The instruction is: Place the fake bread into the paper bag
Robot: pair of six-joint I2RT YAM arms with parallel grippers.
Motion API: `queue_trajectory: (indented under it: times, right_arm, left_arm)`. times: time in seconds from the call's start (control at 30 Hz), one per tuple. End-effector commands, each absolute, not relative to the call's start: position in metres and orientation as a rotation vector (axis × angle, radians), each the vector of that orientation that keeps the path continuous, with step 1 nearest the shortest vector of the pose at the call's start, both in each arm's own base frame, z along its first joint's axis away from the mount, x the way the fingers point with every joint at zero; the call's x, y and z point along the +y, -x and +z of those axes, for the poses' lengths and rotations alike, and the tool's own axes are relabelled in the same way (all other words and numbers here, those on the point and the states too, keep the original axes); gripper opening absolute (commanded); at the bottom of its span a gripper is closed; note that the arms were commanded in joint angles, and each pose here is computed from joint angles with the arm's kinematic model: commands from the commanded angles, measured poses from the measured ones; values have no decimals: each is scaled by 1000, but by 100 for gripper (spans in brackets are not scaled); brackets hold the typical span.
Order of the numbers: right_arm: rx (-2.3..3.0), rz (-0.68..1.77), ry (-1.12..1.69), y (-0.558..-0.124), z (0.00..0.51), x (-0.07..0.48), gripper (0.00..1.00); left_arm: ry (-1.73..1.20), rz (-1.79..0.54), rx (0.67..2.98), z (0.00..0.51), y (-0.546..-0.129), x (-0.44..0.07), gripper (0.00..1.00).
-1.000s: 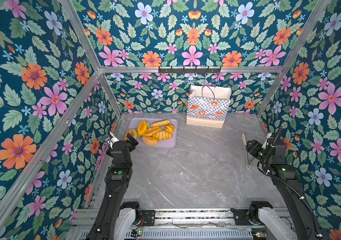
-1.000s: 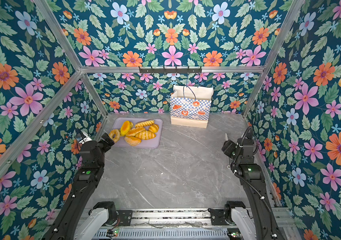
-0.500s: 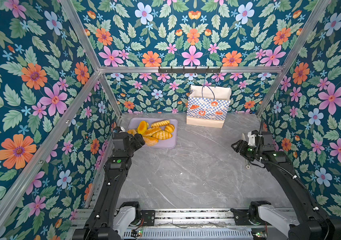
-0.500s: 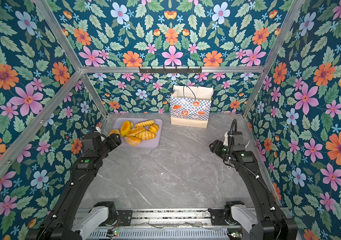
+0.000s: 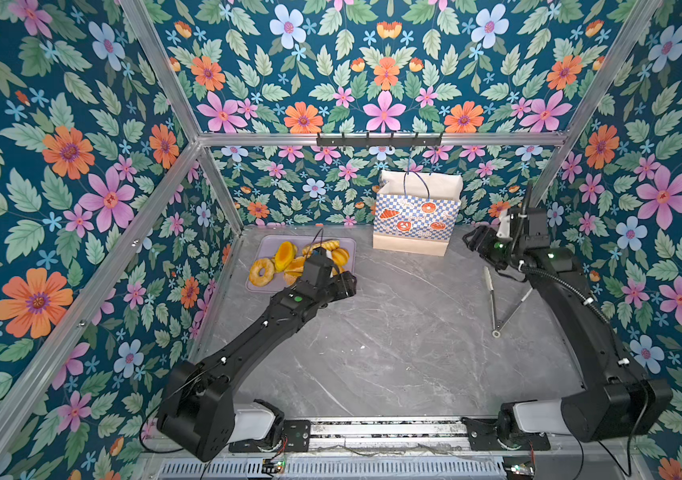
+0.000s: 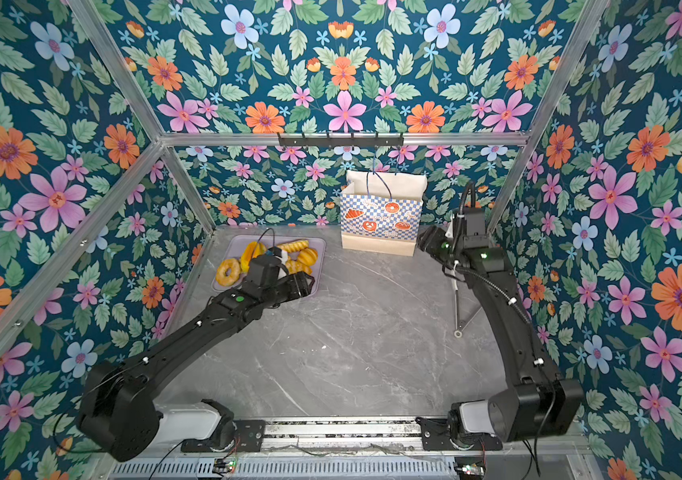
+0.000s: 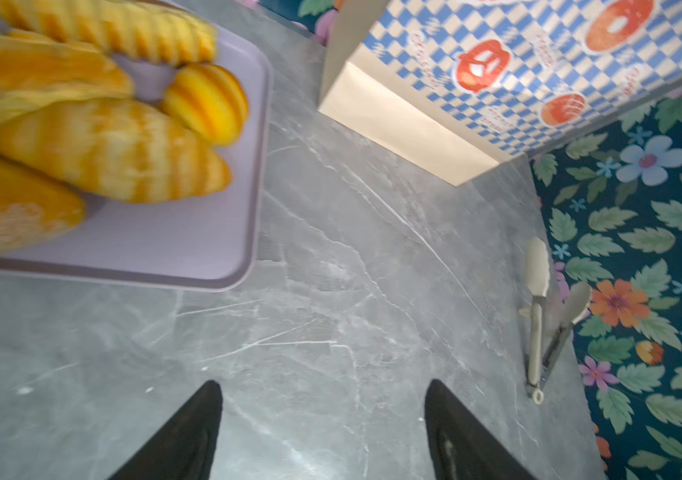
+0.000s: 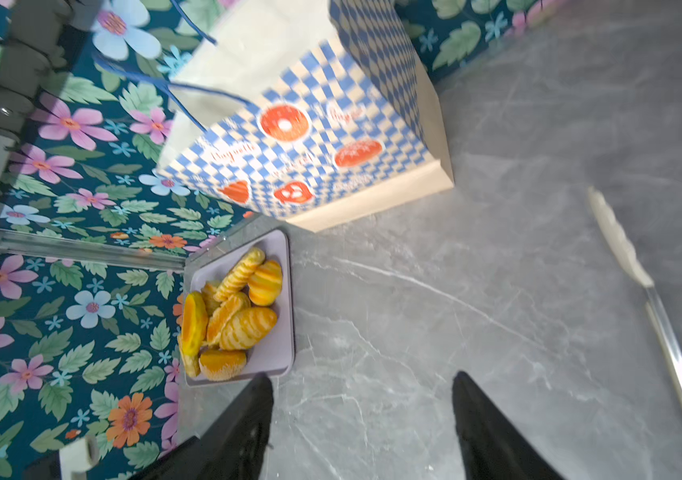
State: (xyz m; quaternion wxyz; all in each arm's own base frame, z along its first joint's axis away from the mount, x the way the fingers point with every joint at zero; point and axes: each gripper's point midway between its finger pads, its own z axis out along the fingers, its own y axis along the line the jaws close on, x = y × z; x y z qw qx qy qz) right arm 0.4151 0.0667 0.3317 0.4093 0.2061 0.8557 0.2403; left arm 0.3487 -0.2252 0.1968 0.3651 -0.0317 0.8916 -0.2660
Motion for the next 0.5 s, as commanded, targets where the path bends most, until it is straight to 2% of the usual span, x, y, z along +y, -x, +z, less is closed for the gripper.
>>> queue_trajectory:
  times: [0.0, 0.13, 0.37, 0.4, 0.43, 0.47]
  right_arm:
    - [2116, 524, -550, -444, 354, 52, 65]
    - [2141, 506, -571, -493, 350, 48, 62]
    - [2188, 503, -575, -554, 337, 37, 62]
    - [2193, 511, -567, -563, 333, 37, 62]
    - [2198, 517, -561, -569, 330, 37, 62]
    - [2194, 530, -548, -575, 329, 38, 62]
  left_arm:
    - [21, -665, 2236, 212, -361, -246, 79]
    - [-34, -682, 2201, 227, -371, -264, 80]
    - [-187, -634, 2113, 272, -400, -285, 86]
    - [-200, -627, 2093, 282, -407, -288, 89]
    - [-211, -626, 2074, 291, -414, -292, 99]
    - [-220, -624, 2058, 298, -420, -295, 100]
